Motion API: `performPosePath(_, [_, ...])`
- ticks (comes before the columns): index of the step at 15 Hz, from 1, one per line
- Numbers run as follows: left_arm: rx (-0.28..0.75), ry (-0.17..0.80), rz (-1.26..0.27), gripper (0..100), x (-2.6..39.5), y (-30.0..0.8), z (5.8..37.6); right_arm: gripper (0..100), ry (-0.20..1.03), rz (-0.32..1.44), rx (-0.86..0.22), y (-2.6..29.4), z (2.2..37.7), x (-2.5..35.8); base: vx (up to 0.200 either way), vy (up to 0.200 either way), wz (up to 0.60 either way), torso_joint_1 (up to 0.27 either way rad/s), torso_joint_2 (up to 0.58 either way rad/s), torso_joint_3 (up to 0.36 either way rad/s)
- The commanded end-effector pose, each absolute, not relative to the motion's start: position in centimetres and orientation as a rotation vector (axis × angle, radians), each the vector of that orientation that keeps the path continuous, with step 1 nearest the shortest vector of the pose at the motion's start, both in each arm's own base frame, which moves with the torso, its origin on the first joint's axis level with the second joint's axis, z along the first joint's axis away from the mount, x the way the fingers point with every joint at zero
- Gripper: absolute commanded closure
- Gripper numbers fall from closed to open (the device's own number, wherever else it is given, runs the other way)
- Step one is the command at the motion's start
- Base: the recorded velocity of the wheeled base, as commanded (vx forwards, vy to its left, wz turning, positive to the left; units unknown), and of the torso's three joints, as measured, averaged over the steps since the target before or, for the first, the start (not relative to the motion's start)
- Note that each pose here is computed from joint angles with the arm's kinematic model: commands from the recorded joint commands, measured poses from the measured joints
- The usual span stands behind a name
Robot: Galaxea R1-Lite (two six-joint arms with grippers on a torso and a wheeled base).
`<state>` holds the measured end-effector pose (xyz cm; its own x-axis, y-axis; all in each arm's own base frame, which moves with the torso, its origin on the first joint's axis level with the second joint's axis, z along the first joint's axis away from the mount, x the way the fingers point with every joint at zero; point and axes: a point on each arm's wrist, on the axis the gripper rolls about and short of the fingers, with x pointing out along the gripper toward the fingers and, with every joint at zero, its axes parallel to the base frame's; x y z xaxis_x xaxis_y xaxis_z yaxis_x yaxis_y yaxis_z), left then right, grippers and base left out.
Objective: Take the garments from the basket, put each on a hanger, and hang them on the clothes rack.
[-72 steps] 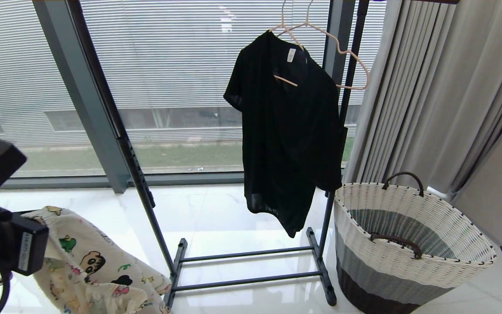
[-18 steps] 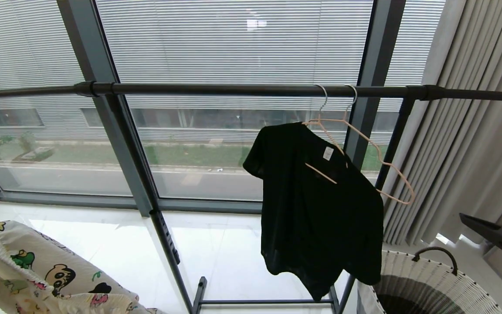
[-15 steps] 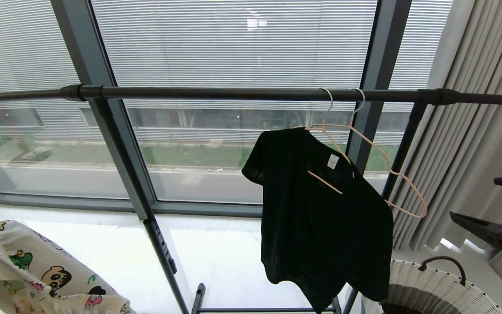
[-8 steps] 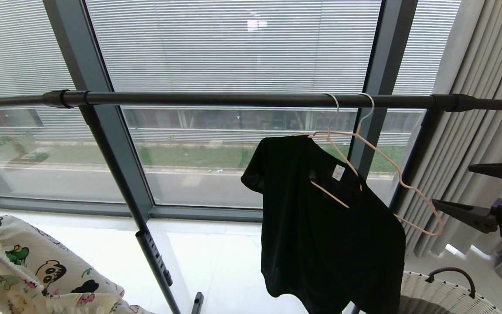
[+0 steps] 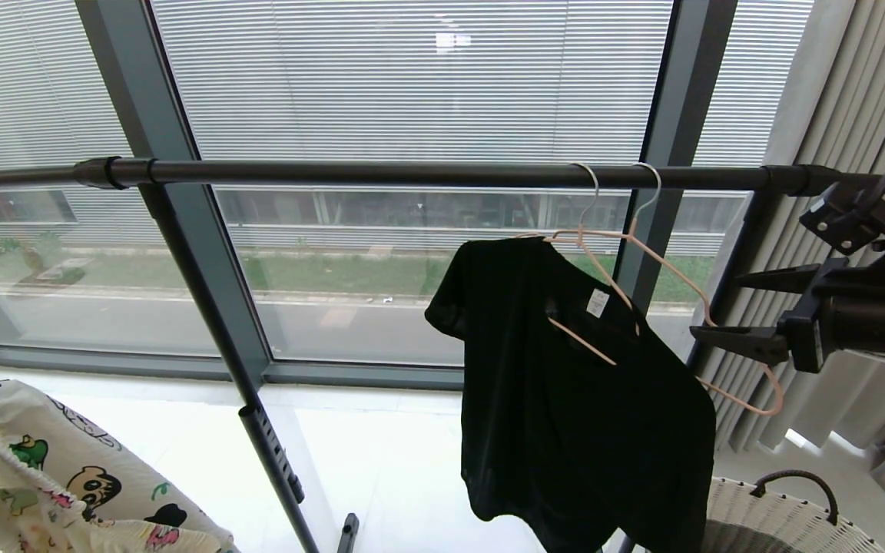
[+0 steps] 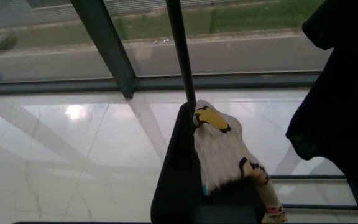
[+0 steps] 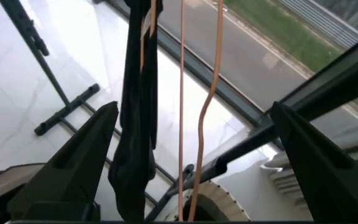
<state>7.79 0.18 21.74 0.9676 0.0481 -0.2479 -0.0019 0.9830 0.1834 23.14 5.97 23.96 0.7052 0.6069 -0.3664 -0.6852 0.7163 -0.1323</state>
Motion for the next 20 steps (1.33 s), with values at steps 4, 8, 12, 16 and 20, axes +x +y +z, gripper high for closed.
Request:
performPosePath(4, [0.183,0.254,0.023,100,7.8,0.2,21.7,0,0.396,0.731,-0.215,6.7,21.8,26.8,0.0,0.0,0.0,0.0,0.0,0.0])
performPosePath(8, [0.185,0.258,0.022,100,7.8,0.2,21.6,0,0.403,0.719,-0.171,7.0,21.8,28.2,0.0,0.0,0.0,0.0,0.0,0.0])
performPosePath(12, [0.185,0.257,0.023,100,7.8,0.2,21.6,0,0.423,0.719,-0.168,7.2,21.2,28.9,0.0,0.0,0.0,0.0,0.0,0.0])
performPosePath(16, [0.185,0.255,0.023,100,7.7,0.2,21.6,0,0.437,0.72,-0.166,7.2,20.7,29.2,0.0,0.0,0.0,0.0,0.0,0.0])
performPosePath(20, [0.185,0.254,0.023,100,7.7,0.2,21.7,100,0.393,0.71,-0.168,7.2,21.0,29.5,0.0,0.0,0.0,0.0,0.0,0.0])
